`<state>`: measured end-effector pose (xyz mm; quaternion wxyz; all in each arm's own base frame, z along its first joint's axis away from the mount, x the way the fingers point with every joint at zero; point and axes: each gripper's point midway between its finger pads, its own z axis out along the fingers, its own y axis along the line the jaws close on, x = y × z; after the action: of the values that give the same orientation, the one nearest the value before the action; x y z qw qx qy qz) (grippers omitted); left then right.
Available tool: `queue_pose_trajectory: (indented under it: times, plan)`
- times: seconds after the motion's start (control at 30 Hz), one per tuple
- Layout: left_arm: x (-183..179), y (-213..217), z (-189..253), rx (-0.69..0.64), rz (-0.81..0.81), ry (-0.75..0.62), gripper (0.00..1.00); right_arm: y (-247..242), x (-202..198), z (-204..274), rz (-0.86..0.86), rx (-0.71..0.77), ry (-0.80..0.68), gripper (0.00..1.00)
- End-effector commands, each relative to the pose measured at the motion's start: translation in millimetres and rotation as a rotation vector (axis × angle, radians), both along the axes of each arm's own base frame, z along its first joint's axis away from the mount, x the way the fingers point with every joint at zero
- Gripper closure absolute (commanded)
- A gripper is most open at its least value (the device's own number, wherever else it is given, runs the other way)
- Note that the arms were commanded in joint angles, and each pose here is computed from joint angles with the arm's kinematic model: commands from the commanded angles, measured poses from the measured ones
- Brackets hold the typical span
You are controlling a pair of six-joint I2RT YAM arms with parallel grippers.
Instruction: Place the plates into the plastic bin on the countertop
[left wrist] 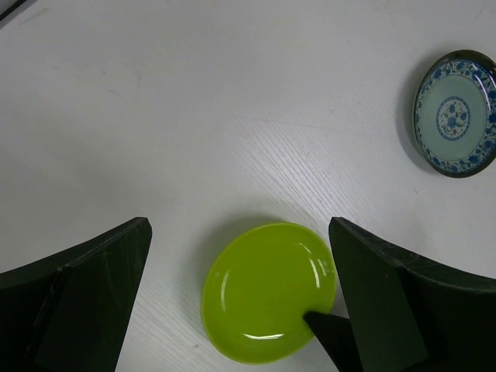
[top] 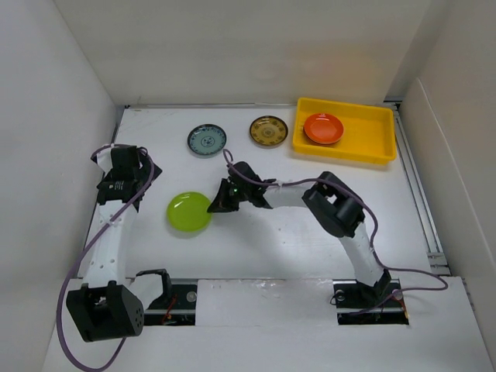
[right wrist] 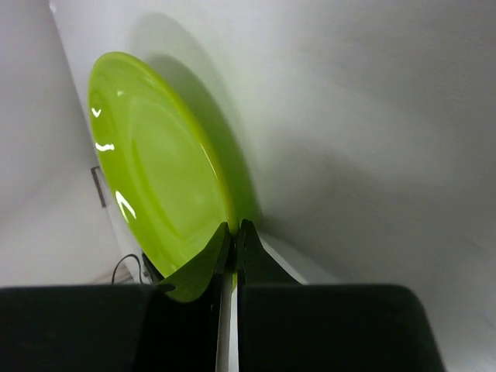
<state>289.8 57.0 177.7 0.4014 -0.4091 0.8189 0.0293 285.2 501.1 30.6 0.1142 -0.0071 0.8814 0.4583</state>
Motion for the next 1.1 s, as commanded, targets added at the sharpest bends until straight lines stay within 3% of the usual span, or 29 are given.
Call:
queue_pose_trajectory:
  times: [0.0,0.13,0.17,0.27,0.4,0.57,0.8,0.87,0.93,1.0,1.07]
  plan:
    - [1,-3,4,-0.001,-0.029,-0.027,0.0,-42,61,80,-0.159,0.074,-0.121,1.0]
    - [4,-10,-2,-0.013,-0.081,-0.009,0.0,-159,152,124,-0.424,0.023,-0.206,1.0]
    - [6,-12,0,-0.021,-0.09,-0.019,0.0,-215,183,126,-0.539,-0.025,-0.2,1.0]
    - [7,-15,-3,-0.028,-0.111,-0.019,0.0,-322,231,141,-0.752,-0.086,-0.215,1.0]
    - [9,-16,-1,-0.028,-0.125,-0.026,0.0,-416,260,146,-0.9,-0.122,-0.2,1.0]
    - [9,-18,-1,-0.034,-0.132,-0.027,0.0,-471,277,131,-0.966,-0.152,-0.176,1.0]
    - [12,-19,-3,-0.041,-0.138,-0.028,0.0,-494,283,131,-0.995,-0.156,-0.177,1.0]
    - [12,-19,-3,-0.041,-0.138,-0.028,0.0,-494,284,129,-0.994,-0.159,-0.17,0.94]
    - [12,-19,-3,-0.035,-0.145,-0.025,0.0,-492,285,119,-0.976,-0.168,-0.153,0.79]
    - [12,-21,-3,-0.042,-0.152,-0.026,0.0,-492,285,122,-0.976,-0.168,-0.151,0.52]
    - [13,-24,-5,-0.055,-0.167,-0.028,0.0,-490,282,136,-0.979,-0.176,-0.186,0.0]
